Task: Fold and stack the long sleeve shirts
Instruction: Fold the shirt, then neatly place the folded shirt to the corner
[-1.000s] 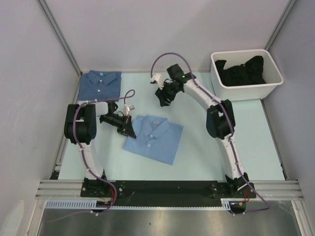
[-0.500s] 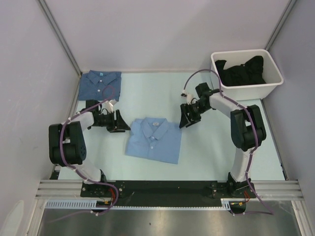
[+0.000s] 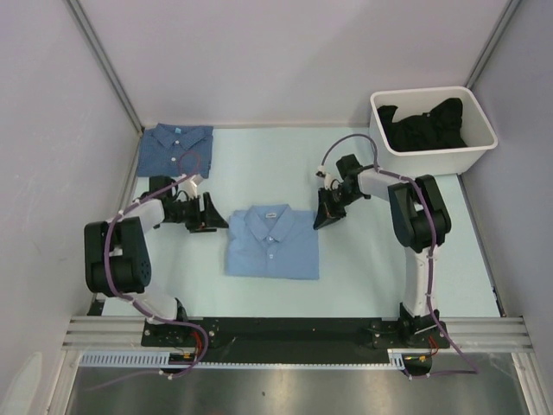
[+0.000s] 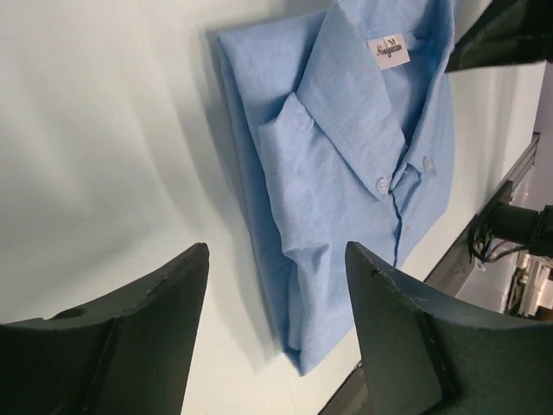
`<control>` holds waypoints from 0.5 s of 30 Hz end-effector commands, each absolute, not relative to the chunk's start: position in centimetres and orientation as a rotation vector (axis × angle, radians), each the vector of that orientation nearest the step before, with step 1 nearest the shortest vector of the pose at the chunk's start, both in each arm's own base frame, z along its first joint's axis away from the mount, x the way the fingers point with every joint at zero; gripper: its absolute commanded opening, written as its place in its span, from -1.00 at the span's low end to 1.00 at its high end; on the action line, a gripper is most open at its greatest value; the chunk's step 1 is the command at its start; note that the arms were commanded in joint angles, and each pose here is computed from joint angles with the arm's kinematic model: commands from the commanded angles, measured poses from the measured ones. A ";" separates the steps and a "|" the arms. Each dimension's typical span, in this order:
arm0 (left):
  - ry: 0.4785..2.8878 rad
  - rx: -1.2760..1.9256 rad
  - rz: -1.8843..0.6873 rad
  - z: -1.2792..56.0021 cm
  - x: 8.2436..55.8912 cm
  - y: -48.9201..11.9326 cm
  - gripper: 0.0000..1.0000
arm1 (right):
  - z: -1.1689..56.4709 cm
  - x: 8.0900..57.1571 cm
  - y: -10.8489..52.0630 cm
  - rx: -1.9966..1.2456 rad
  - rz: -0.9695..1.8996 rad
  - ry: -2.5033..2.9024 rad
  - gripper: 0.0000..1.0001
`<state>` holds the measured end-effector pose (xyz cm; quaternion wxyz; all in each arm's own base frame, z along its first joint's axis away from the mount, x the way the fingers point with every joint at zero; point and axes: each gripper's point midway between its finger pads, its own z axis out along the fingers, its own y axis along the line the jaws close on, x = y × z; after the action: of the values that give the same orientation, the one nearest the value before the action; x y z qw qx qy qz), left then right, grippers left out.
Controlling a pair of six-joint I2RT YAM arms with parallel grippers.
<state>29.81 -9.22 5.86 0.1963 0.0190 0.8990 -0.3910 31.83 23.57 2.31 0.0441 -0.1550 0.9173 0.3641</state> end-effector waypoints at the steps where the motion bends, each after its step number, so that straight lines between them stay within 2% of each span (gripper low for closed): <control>1: 2.421 0.106 -1.012 7.8 31.2 -8.6 0.40 | 3.0 39.2 21.5 -0.435 0.956 2.688 -1.00; 4: 2.367 0.138 -0.954 8.8 32.3 -8.2 0.41 | 3.5 42.8 19.7 -0.398 0.863 2.653 -1.00; 6: 2.355 0.132 -0.914 9.3 32.8 -7.8 0.59 | 4.8 45.2 18.9 -0.474 0.801 2.582 -1.00; 7: 2.348 0.117 -0.903 9.7 33.2 -7.7 0.79 | 5.2 45.2 18.9 -0.508 0.785 2.578 -0.83; 8: 2.345 0.116 -0.891 10.1 33.2 -7.6 0.98 | 5.7 45.5 18.9 -0.562 0.757 2.553 -0.44; 10: 2.307 0.131 -0.820 12.0 33.5 -7.0 0.99 | 8.2 45.6 18.7 -0.633 0.707 2.492 -0.22; 11: 2.288 0.125 -0.794 13.0 33.4 -6.8 0.99 | 9.5 45.5 18.8 -0.672 0.688 2.451 -0.02; 15: 2.125 0.011 -0.730 18.1 33.0 -6.5 0.99 | 14.1 43.2 20.0 -0.852 0.636 2.262 0.08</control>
<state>32.04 -7.38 11.83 0.3288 0.0396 0.8892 -0.3156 44.86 18.44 7.22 0.2293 -0.2200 0.9101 0.2658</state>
